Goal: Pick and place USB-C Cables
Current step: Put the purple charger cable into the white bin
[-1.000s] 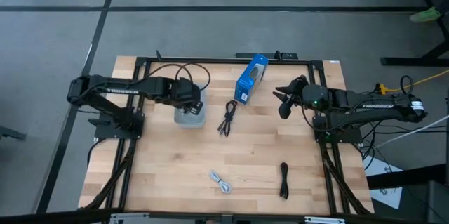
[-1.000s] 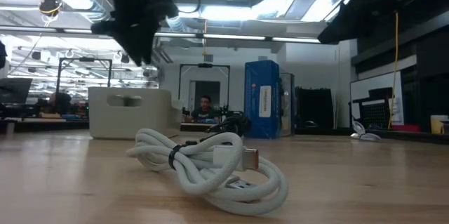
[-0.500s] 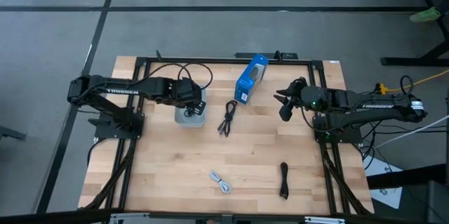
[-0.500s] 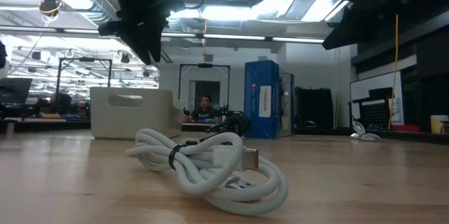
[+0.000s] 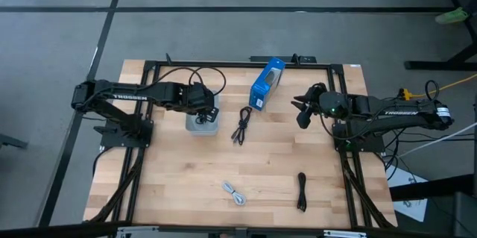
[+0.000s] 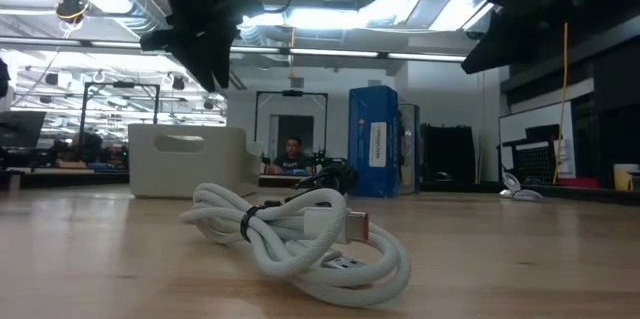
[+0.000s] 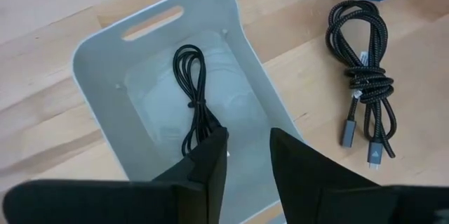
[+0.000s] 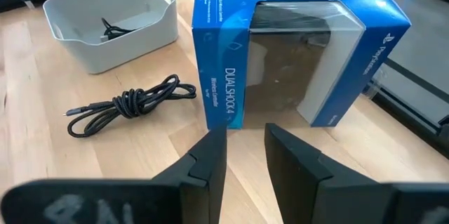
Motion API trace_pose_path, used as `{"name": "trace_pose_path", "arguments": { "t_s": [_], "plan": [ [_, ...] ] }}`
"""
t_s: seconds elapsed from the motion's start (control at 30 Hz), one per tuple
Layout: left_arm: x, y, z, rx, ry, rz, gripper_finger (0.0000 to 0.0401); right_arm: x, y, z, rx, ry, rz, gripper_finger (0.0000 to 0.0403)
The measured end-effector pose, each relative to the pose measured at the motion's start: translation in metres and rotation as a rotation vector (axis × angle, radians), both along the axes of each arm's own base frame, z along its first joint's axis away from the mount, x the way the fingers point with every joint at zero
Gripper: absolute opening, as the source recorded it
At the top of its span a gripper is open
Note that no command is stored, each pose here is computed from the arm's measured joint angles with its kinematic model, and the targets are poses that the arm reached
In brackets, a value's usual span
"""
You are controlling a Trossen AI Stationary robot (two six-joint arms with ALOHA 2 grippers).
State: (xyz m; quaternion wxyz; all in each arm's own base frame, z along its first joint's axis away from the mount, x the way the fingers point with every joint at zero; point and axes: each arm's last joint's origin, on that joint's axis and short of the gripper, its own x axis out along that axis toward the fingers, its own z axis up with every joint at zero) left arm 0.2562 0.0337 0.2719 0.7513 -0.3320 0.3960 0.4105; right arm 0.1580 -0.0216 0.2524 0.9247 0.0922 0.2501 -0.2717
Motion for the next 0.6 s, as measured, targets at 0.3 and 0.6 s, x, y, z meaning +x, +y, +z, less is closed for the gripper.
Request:
{"name": "trace_pose_path", "arguments": {
  "t_s": [0.3, 0.6],
  "plan": [
    [0.0, 0.0, 0.0, 0.0, 0.0, 0.0, 0.0103, 0.0, 0.0, -0.001, 0.041, -0.018, -0.026, 0.0102],
    [-0.001, 0.002, 0.001, 0.115, 0.059, -0.085, 0.0103, -0.009, 0.001, -0.011, 0.162, 0.061, -0.095, 0.0102]
  ]
}}
